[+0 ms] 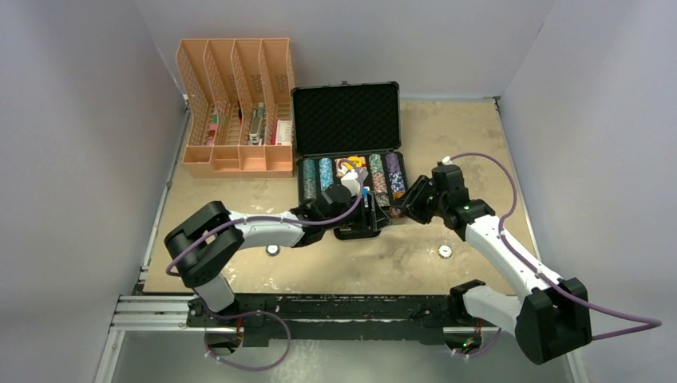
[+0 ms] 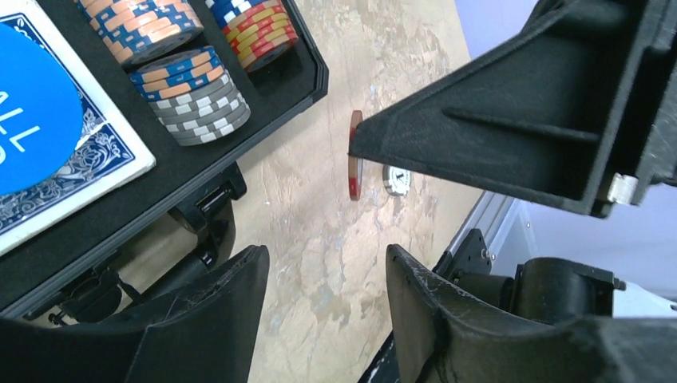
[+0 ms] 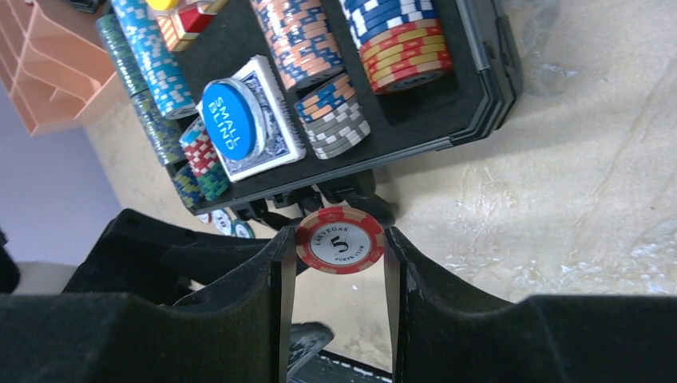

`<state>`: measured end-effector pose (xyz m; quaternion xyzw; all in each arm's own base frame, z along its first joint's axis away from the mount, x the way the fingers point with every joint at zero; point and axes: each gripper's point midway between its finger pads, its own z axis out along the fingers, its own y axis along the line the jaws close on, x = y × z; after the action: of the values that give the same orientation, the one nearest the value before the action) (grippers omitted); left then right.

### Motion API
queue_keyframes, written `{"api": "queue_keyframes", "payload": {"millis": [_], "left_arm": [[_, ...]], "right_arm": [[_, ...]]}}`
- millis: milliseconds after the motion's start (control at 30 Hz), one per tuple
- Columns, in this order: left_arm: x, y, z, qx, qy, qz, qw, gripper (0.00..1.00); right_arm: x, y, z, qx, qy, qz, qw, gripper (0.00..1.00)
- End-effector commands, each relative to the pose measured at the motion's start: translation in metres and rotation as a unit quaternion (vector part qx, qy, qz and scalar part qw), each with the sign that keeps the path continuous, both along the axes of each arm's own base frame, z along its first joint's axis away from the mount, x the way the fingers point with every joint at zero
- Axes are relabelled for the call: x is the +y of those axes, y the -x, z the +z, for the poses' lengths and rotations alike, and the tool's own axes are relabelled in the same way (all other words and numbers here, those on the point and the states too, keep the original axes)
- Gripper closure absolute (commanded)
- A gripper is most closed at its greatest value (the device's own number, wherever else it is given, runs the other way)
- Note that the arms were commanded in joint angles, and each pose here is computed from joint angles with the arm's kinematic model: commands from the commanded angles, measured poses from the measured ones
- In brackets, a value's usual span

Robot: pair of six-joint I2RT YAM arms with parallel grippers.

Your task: Pack up texas hold em set

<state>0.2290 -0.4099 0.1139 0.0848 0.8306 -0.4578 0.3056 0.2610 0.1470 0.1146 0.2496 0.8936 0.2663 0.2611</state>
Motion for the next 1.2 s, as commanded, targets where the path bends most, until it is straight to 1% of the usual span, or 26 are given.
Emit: {"api": "queue_keyframes", "payload": {"millis": [0,133,267,367,400,500,600,700,733,800,833,900,1000,1033,1067,1100,1167], "left_arm": [[-0.022,-0.019,0.040,-0.025,0.068,0.025,0.997,0.47],[-0.026,-0.022,0.043,-0.023,0.085,0.033,0.996,0.51],[-0.029,-0.027,0.050,-0.030,0.102,0.041,0.993,0.58],[-0.030,-0.031,0.050,-0.033,0.106,0.050,0.993,0.67],[-0.030,-0.032,0.051,-0.035,0.109,0.051,0.992,0.73],[-0.030,-0.034,0.054,-0.041,0.117,0.056,0.991,0.83],[-0.030,-0.035,0.057,-0.051,0.117,0.055,0.990,0.99],[-0.027,-0.036,0.056,-0.069,0.106,0.053,0.991,1.00],[-0.026,-0.036,0.055,-0.076,0.098,0.050,0.991,1.00],[-0.024,-0.036,0.055,-0.101,0.077,0.038,0.991,1.00],[-0.022,-0.035,0.053,-0.115,0.060,0.030,0.991,1.00],[-0.016,-0.036,0.050,-0.150,0.019,0.011,0.988,1.00],[-0.014,-0.033,0.046,-0.205,-0.042,-0.044,0.977,1.00],[-0.017,-0.031,0.045,-0.234,-0.065,-0.081,0.967,1.00],[-0.018,-0.028,0.034,-0.239,-0.095,-0.114,0.960,1.00],[-0.020,-0.029,0.034,-0.251,-0.117,-0.138,0.951,1.00],[-0.024,-0.035,0.036,-0.275,-0.147,-0.164,0.936,1.00]], "right_arm": [[0.016,-0.009,0.029,-0.038,-0.046,0.018,0.998,0.65],[0.020,-0.006,0.030,-0.039,-0.057,0.026,0.997,0.65],[0.023,-0.004,0.031,-0.038,-0.066,0.032,0.997,0.65],[0.024,-0.003,0.030,-0.037,-0.070,0.036,0.996,0.65],[0.025,-0.003,0.031,-0.037,-0.071,0.037,0.996,0.65],[0.026,-0.001,0.030,-0.037,-0.071,0.043,0.996,0.65],[0.026,0.001,0.027,-0.036,-0.070,0.048,0.996,0.64],[0.028,0.008,0.023,-0.022,-0.073,0.061,0.995,0.62],[0.028,0.006,0.024,-0.023,-0.074,0.056,0.995,0.59],[0.020,-0.004,0.030,-0.041,-0.052,0.041,0.997,0.48],[0.014,-0.012,0.035,-0.053,-0.036,0.030,0.998,0.43],[0.000,-0.029,0.045,-0.075,-0.010,0.007,0.997,0.36],[-0.030,-0.056,0.057,-0.099,0.008,-0.039,0.994,0.34],[-0.040,-0.064,0.059,-0.105,0.010,-0.056,0.993,0.34],[-0.048,-0.071,0.060,-0.107,0.012,-0.068,0.992,0.34],[-0.056,-0.077,0.059,-0.105,0.015,-0.080,0.991,0.34],[-0.070,-0.085,0.058,-0.100,0.014,-0.100,0.990,0.35]]}}
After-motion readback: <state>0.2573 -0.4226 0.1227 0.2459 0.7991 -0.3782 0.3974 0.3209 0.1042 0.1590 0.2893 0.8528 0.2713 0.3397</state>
